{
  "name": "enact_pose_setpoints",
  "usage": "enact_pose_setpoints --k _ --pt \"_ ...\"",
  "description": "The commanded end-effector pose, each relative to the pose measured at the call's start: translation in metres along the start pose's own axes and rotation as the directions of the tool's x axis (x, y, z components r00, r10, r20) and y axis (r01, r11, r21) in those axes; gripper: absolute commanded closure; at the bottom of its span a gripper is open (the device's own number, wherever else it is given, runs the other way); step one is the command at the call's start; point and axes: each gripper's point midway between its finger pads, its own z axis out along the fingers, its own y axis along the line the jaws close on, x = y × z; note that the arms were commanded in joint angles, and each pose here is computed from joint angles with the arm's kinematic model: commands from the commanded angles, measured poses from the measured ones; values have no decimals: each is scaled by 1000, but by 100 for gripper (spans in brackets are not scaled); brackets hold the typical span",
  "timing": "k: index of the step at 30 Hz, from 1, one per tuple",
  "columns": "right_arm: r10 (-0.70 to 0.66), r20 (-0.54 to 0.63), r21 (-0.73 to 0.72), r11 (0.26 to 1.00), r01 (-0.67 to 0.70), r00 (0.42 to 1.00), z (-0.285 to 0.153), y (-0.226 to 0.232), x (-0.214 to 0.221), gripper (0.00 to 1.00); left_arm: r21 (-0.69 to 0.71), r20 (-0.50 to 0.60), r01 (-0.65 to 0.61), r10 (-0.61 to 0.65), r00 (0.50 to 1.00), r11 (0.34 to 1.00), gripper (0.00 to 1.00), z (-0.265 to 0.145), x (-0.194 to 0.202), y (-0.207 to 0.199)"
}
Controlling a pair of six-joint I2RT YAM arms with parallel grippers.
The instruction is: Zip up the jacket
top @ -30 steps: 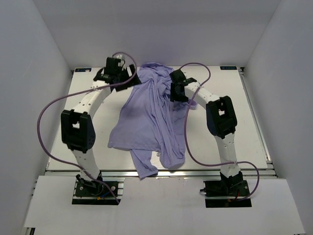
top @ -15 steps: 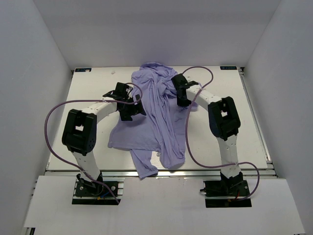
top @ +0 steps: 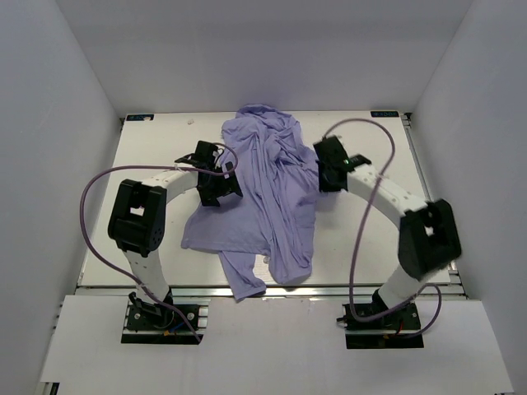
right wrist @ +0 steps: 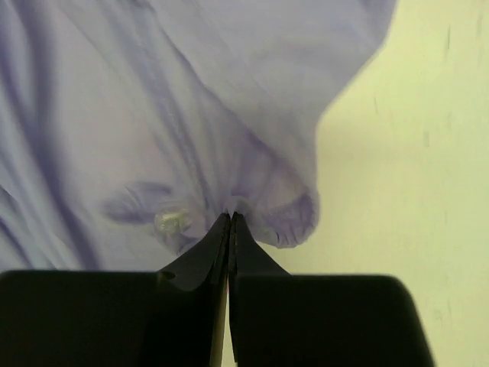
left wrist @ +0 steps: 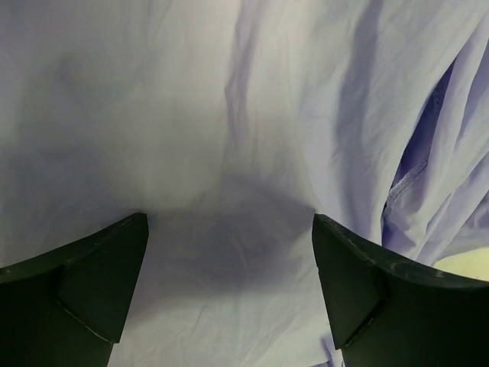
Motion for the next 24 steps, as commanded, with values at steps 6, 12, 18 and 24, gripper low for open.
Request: enact_pose_setpoints --k 6,12,18,24 --pt "71 -312 18 997 -69 947 -42 -48 190 95 -50 53 -15 18 998 999 2 -23 -20 -3" --pt "118 -259 -31 991 -131 959 -59 -43 182 35 -36 90 -27 30 996 999 2 -50 -34 -17" --pt "98 -71 -238 965 -112 993 -95 -18 119 25 -102 151 48 -32 988 994 2 -100 -21 -3" --pt "82 -61 -297 950 -97 995 -77 1 108 11 -30 98 114 -110 989 993 2 -103 37 14"
